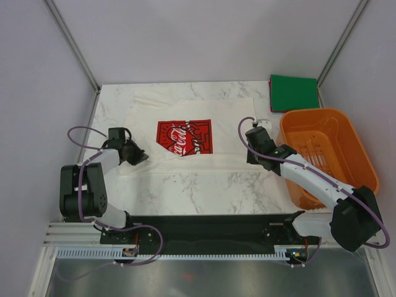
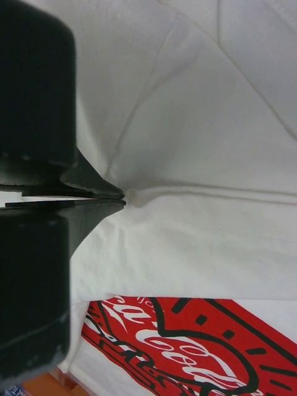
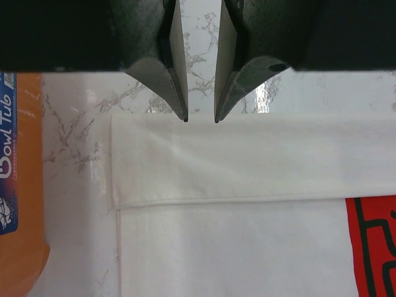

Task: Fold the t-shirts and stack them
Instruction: Fold the tshirt

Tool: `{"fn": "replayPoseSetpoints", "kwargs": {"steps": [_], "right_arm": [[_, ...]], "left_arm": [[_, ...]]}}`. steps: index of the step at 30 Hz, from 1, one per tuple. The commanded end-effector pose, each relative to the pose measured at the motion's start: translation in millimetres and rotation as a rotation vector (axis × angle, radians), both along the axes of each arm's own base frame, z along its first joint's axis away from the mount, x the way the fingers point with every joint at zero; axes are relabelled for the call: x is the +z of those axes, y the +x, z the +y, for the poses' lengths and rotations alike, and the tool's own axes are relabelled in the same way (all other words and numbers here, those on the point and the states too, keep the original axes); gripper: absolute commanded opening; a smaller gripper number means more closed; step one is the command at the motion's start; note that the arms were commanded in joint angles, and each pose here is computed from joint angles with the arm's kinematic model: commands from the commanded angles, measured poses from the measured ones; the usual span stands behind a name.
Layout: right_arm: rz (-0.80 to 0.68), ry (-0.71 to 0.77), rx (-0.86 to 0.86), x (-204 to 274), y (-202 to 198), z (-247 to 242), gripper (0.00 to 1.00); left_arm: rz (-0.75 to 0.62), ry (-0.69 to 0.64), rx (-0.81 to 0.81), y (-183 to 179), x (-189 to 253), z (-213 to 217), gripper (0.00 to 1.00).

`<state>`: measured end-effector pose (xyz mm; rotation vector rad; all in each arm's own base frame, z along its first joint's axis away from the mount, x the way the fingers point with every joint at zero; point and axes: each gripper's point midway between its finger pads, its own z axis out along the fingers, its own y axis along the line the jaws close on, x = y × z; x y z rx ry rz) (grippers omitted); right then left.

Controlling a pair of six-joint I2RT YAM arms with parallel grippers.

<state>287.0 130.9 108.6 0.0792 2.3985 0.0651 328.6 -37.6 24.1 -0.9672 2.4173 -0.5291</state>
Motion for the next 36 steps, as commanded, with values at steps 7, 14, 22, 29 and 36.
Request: {"fn": "replayPoseSetpoints", "kwargs": {"steps": [7,14,22,29,36], "right_arm": [[-0.037,-0.001,-0.001,10.7,11.1,4.9,0.31],[-0.041,-0.003,0.007,12.0,11.7,5.9,0.32],[-0.040,-0.004,0.011,12.4,11.9,6.3,0.32],[-0.040,-0.003,0.008,13.2,11.3,5.3,0.31],[-0.040,-0.006,0.003,14.1,9.8,3.9,0.32]], "left_arm": [[-0.128,0.073,-0.023,38.2,46.7,-9.3,0.02],[-0.185,0.119,-0.116,60.4,63.3,-34.5,0.02],[-0.231,0.175,-0.181,89.3,74.4,-50.7,0.02],[-0.216,0.208,-0.210,104.0,63.6,-58.0,0.02],[-0.254,0.273,-0.177,118.3,77.3,-52.7,0.02]]}}
